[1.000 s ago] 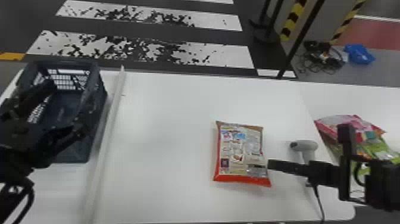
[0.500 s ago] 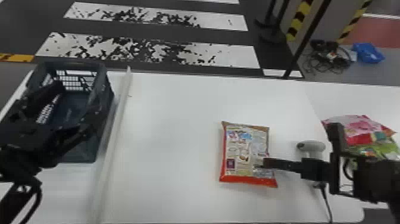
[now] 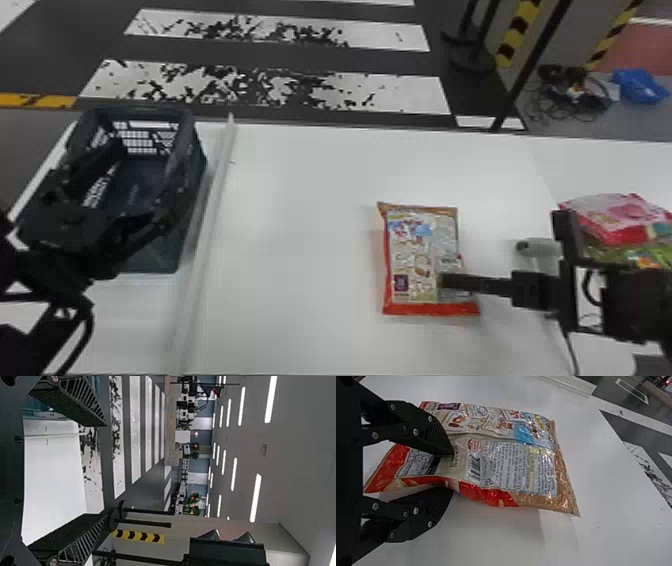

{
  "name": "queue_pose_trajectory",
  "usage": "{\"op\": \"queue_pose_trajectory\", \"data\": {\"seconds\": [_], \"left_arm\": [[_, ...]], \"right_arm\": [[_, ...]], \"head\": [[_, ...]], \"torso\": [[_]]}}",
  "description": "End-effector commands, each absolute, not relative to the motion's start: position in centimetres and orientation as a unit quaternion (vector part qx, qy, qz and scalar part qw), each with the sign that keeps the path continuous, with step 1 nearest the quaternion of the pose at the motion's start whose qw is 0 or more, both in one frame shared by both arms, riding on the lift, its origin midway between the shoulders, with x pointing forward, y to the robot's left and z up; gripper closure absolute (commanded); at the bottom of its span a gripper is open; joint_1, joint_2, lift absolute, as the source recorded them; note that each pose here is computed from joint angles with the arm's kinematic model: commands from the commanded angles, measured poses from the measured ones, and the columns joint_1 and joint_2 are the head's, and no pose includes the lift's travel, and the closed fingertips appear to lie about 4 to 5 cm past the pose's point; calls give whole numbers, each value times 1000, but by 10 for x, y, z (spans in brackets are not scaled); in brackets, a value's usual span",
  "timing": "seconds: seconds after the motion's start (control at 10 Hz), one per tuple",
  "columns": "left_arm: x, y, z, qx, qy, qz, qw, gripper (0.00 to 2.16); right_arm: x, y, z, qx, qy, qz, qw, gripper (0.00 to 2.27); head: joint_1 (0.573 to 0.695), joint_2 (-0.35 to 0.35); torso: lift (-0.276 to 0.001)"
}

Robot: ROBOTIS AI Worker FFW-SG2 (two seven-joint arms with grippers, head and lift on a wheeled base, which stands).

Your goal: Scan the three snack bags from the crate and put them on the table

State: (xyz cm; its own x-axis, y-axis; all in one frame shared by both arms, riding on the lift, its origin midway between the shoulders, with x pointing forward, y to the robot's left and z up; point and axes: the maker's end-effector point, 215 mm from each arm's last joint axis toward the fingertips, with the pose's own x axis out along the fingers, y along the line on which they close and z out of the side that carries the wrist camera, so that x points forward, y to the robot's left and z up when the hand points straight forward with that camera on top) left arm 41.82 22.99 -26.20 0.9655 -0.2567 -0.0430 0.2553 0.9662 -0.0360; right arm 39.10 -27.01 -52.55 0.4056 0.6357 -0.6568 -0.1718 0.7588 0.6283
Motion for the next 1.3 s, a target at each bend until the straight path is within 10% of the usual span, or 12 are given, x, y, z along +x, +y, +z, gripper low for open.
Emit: {"op": "queue_pose_trajectory", "data": {"seconds": [0.0,0.3,0.7,1.2], "left_arm": [[418,232,-264,-15,26,-128,991,56],[418,231,-263,-16,23,-128,991,56],[414,223,-265,-18,28,-136,990,56],[413,227,-270,-9,35,-138,990,56]], "right_arm": [[390,-271,-513,246,475,253,806,2206],[405,-285,-432,296,400,260,828,2206],[518,-443,-352,270,175,19,947,2209],[550,-597,-402,162,132,-299,931,2213]], "head": [[695,-59],[695,-53],[695,-162],[695,-350]], "torso": [[-94],[-94],[-94],[-94]]}}
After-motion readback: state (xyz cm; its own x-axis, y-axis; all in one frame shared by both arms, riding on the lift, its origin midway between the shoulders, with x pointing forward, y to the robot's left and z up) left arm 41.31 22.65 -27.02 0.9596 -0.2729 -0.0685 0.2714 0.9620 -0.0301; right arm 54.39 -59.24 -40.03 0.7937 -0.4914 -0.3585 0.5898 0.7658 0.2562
